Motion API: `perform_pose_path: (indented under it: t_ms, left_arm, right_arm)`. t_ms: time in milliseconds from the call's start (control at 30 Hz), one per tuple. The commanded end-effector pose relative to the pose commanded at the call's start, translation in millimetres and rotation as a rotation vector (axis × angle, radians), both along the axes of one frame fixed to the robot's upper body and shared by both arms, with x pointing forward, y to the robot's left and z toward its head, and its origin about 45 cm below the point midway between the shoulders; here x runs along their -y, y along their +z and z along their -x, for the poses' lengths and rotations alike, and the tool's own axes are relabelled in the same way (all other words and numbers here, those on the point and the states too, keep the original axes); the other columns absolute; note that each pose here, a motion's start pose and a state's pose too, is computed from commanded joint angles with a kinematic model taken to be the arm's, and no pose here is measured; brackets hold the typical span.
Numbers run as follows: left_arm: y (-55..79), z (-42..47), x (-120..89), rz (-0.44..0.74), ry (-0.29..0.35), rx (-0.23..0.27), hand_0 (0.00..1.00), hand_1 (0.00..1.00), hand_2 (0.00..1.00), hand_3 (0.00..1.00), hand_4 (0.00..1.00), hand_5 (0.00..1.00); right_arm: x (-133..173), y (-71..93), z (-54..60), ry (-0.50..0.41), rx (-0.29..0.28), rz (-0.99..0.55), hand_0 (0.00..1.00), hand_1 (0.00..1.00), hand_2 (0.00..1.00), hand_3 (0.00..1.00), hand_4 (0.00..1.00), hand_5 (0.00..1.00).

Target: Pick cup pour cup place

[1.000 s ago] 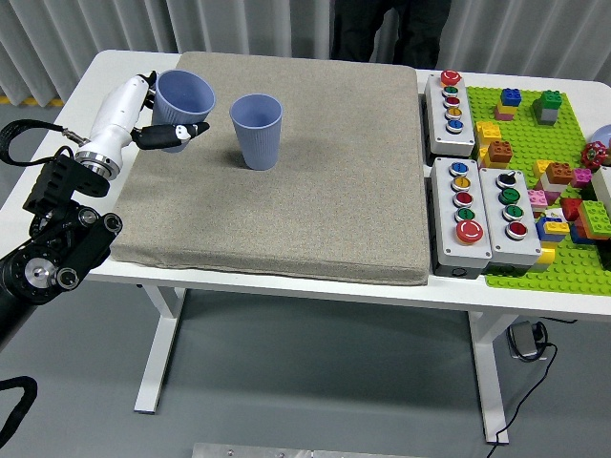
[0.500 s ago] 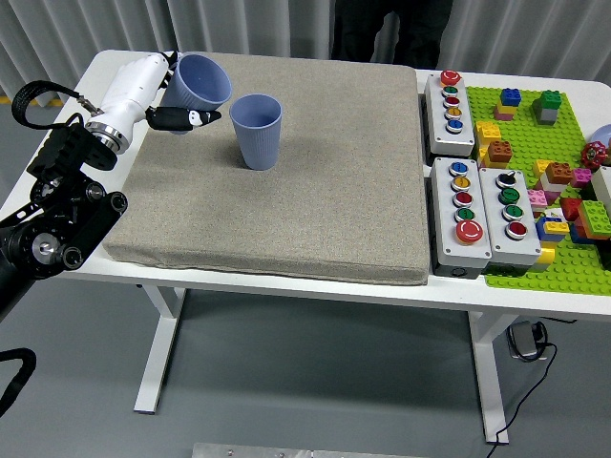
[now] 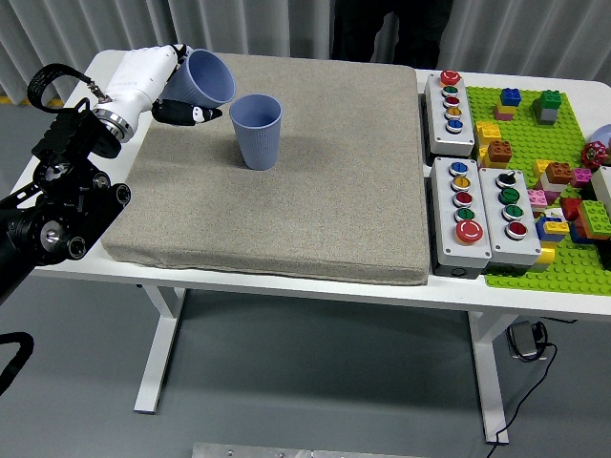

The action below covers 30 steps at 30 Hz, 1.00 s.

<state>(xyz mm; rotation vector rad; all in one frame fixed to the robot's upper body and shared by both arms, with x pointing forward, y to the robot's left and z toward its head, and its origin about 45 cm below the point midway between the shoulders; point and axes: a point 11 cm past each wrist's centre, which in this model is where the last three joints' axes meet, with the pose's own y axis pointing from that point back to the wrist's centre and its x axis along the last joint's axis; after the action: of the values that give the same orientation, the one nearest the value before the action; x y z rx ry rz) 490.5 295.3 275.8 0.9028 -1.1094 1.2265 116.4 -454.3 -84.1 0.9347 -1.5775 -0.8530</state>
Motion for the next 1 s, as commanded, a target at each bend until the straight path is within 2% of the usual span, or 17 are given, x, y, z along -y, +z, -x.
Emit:
perform_pose_path:
  t_ms: [533, 1000]
  left_arm:
    - [22.5, -11.2, 13.3, -0.194, -0.037, 0.042, 0.478, 0.471, 0.518, 0.567, 0.862, 0.227]
    - [25.9, -14.2, 20.5, -0.354, -0.081, 0.036, 0.474, 0.473, 0.515, 0.566, 0.858, 0.224]
  right_arm:
    - [1.3, 1.4, -3.0, 0.002, 0.005, 0.003, 0.700, 0.710, 0.679, 0.640, 0.084, 0.348]
    - [1.1, 0.8, -1.0, 0.006, -0.002, 0.003, 0.700, 0.710, 0.678, 0.640, 0.084, 0.346]
